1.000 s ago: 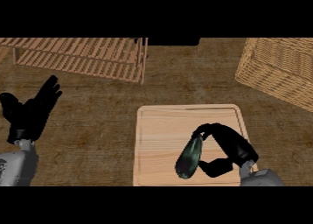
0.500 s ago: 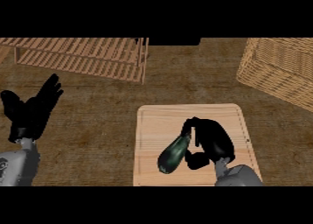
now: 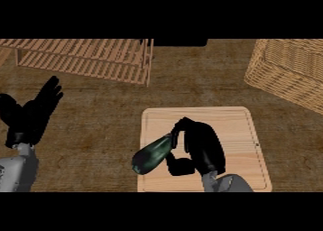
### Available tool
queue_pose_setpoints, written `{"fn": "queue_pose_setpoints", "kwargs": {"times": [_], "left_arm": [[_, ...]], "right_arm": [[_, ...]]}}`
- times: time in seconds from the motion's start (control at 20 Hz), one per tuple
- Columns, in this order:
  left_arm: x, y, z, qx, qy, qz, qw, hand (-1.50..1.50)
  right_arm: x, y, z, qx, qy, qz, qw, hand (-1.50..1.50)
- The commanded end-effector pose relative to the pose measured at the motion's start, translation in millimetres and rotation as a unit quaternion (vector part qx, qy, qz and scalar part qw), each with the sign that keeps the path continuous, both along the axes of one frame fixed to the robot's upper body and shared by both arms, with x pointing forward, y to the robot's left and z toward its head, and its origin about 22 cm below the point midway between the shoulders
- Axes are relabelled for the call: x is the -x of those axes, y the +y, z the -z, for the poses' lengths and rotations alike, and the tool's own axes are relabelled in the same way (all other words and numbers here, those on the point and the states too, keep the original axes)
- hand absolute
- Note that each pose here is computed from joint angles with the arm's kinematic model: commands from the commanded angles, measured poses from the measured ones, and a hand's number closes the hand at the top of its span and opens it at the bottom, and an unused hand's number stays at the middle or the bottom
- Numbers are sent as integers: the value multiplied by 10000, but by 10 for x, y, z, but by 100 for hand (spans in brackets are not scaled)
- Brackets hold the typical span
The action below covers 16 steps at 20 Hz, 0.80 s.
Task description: Pick the eggplant from the cutting board and place it in the basket
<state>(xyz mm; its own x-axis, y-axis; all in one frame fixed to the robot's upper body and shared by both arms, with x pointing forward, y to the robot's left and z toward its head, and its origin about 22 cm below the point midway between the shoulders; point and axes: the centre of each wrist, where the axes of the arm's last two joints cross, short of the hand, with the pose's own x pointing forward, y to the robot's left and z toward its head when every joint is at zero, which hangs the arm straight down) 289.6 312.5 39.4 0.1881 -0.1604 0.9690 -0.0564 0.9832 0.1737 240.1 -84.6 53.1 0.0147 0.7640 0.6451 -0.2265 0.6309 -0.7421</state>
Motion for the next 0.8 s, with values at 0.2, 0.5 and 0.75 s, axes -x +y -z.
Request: {"fn": "queue_pose_setpoints", "kwargs": {"times": [0.2, 0.5, 0.75], "left_arm": [[-104, 152, -5, -26, 48, -125, 9999, 0], [77, 177, -33, -74, -52, -70, 9999, 0], [13, 197, -123, -69, -110, -30, 9999, 0]], "right_arm": [[264, 27, -728, -1198, -1685, 262, 9780, 150], [326, -21, -1321, -1041, -2131, 1155, 9646, 150], [9, -222, -1830, -676, -2246, 1607, 9587, 150]]}}
